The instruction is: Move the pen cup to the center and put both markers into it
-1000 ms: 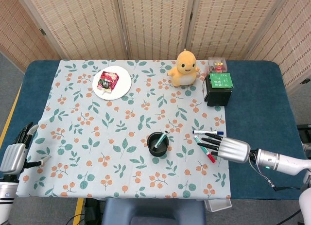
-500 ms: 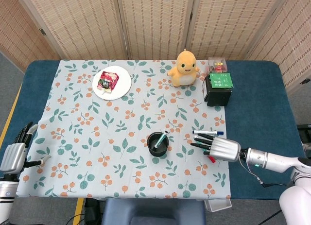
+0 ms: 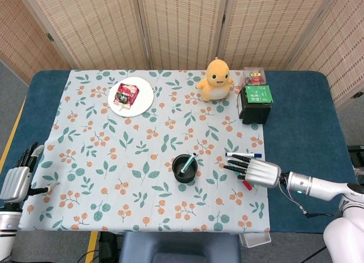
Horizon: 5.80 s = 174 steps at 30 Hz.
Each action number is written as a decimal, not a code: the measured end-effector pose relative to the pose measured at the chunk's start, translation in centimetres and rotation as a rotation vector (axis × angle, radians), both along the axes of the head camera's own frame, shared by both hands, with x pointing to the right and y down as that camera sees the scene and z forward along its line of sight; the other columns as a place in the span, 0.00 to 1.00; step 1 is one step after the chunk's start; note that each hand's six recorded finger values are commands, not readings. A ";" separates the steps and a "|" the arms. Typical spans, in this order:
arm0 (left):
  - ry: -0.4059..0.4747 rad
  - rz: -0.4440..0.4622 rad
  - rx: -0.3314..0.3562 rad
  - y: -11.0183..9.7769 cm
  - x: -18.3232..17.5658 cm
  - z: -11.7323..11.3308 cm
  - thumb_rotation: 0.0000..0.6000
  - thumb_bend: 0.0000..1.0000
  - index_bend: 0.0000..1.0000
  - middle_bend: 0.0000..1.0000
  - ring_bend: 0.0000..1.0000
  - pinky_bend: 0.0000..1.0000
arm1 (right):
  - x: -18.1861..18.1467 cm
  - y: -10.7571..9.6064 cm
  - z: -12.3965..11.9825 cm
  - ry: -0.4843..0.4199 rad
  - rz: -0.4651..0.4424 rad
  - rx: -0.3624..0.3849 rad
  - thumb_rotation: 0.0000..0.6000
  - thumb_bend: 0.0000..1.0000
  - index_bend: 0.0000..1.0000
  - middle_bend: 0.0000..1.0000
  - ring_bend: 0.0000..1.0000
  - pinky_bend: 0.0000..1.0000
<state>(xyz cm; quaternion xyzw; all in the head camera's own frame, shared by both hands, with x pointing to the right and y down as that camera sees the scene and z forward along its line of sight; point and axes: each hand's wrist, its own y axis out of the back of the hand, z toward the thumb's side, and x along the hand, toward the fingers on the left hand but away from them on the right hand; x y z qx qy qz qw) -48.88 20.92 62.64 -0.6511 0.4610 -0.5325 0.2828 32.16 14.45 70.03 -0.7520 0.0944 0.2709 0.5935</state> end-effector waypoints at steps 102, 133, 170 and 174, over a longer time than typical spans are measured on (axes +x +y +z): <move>-0.032 -0.014 0.009 -0.3 -0.5 -0.1 1.00 0.05 0.00 0.00 0.00 0.21 | -3.8 -0.4 1.6 0.004 -0.086 -0.069 1.00 0.30 0.46 0.00 0.00 0.00; -0.023 -0.009 0.019 -0.3 -0.5 -0.5 1.00 0.05 0.00 0.00 0.00 0.21 | -4.7 -0.7 1.1 -0.048 -0.069 -0.030 1.00 0.29 0.74 0.09 0.00 0.00; 0.056 -0.022 0.041 -0.7 -0.7 -1.6 1.00 0.05 0.00 0.00 0.00 0.21 | -15.6 -6.8 -6.4 -0.660 1.006 -1.095 1.00 0.27 0.74 0.10 0.00 0.00; 0.064 -0.030 0.055 -0.7 -0.9 -2.0 1.00 0.05 0.00 0.00 0.00 0.21 | -17.7 -5.6 -6.0 -0.644 1.014 -1.170 1.00 0.27 0.74 0.10 0.00 0.00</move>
